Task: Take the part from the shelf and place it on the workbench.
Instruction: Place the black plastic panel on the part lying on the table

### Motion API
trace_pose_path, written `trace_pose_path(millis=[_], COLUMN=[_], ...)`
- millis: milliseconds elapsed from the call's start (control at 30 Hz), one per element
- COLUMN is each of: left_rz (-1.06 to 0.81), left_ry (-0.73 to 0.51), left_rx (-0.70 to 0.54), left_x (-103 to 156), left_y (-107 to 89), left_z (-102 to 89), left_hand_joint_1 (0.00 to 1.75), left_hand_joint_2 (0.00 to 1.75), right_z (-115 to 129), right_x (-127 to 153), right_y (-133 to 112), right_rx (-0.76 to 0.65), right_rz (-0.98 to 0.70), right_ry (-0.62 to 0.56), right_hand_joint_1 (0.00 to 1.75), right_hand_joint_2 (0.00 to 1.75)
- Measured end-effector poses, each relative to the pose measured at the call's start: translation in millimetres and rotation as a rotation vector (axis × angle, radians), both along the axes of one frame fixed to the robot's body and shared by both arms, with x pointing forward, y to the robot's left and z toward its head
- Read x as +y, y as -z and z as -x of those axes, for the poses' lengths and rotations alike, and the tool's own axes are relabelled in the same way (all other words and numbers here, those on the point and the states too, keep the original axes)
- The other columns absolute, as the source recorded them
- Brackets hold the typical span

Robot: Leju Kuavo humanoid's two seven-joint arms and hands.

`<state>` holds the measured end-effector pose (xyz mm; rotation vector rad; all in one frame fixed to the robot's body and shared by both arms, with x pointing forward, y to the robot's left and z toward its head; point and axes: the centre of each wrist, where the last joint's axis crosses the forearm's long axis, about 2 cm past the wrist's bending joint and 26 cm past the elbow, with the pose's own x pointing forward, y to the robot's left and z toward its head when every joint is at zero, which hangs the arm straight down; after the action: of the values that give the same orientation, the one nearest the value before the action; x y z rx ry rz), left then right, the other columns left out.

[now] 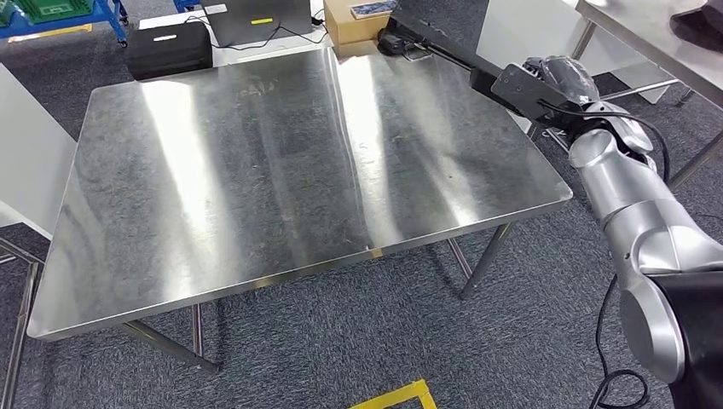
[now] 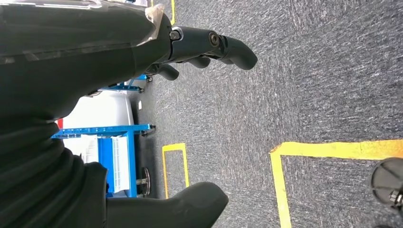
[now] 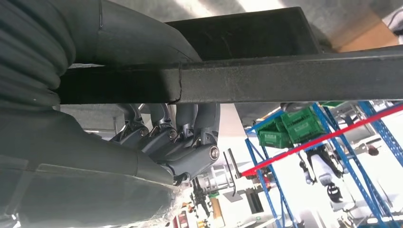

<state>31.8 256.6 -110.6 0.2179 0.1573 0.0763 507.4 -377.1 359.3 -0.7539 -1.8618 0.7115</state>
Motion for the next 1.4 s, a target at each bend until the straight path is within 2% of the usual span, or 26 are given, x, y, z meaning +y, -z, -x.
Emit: trace_pose_path(millis=[367, 633, 1400], left_rz=[-0.004, -0.002, -0.007], left_ry=[0.003, 0.006, -0.004], left_rx=[-0.017, -0.022, 0.013], left_x=[0.8, 0.0, 0.9], left_y=[-0.2, -0.3, -0.5], left_z=[-2.1, -3.1, -5.3], left_hand_joint_1=[0.00, 0.00, 0.00], left_hand_joint_2=[1.75, 1.75, 1.75], right_z=[-0.3, 1.3, -0.2], right_x=[1.7, 4.5, 29.4], right_y=[0.5, 16.3, 28.3], right_rx=[-0.008, 0.020, 0.048], right_rz=[0.094, 0.155, 0.230], right_ry=[0.036, 0.053, 0.030], right_hand_joint_1=[1.75, 1.75, 1.75], right_hand_joint_2=[1.75, 1.75, 1.75])
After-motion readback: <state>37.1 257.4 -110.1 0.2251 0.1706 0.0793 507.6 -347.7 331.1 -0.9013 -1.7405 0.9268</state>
